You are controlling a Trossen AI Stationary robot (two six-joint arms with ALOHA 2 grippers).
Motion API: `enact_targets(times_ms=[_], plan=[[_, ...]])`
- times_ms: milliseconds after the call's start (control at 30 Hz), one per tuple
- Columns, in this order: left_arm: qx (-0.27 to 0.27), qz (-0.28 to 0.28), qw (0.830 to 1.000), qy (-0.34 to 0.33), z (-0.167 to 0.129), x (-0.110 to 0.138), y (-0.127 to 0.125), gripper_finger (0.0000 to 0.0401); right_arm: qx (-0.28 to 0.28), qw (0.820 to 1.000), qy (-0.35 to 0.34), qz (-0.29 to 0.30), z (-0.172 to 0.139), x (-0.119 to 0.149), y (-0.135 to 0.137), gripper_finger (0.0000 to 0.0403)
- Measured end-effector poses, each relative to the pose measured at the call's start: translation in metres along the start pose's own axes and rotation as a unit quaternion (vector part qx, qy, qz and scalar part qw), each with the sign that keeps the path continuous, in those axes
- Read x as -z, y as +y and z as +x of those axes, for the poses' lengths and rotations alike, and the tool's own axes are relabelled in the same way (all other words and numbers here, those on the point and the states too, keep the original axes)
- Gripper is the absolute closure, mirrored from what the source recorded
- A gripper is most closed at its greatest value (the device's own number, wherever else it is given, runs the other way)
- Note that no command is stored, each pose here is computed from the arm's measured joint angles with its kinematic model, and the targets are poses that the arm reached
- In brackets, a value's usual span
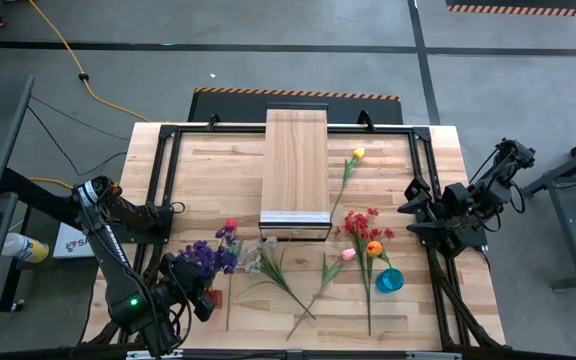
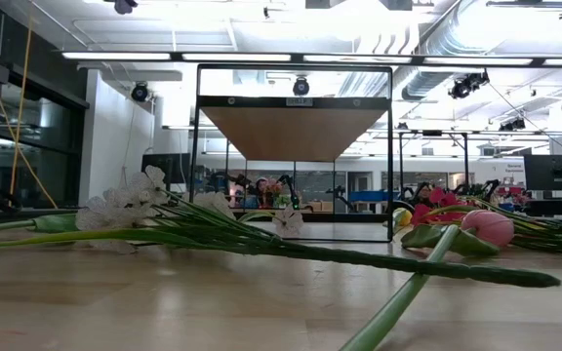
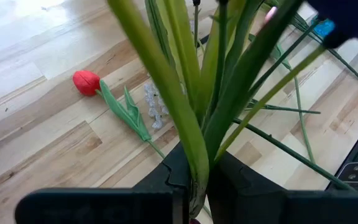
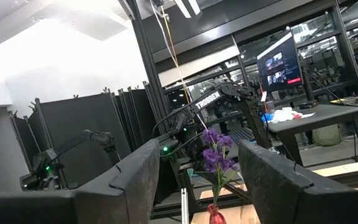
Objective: Pick and place flowers into a vace then onto a shelf
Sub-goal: Put the purple flowers into the red vase
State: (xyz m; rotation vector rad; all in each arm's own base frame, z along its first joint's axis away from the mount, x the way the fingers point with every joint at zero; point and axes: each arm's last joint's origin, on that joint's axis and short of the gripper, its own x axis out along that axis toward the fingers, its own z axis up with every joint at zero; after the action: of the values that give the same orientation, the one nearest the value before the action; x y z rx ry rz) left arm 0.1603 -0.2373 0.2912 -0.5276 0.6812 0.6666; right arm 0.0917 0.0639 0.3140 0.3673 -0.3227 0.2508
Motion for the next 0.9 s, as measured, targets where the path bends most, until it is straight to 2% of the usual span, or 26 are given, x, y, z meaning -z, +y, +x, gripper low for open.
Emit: enact_targets(times_ms=[167,567,733,900], plan=[[0.0,0.001,1.0,0.0,0.0,0.0,0.0001,0.0316,0.0,1.0,0.0,0.0,0.0,-0.0001,-0.0001,0.019],[-0.001,-0.001,1.0,0.001,-0.0001,0.0001,0.0001,0.0146,0.0,1.0,0.0,0.0,0.0,0.0,0.0,0.0197],[-0.015,-0.001,0.999,0.036,-0.0002,0.0021,0.0009,0.0103,0.0,1.0,0.0,0.0,0.0,-0.0001,0.0,0.0198],[-0.026,-0.002,0.998,0.063,-0.0009,0.0032,0.0013,0.0079,0.0,1.0,0.0,0.0,0.0,-0.0001,-0.0001,0.0197]])
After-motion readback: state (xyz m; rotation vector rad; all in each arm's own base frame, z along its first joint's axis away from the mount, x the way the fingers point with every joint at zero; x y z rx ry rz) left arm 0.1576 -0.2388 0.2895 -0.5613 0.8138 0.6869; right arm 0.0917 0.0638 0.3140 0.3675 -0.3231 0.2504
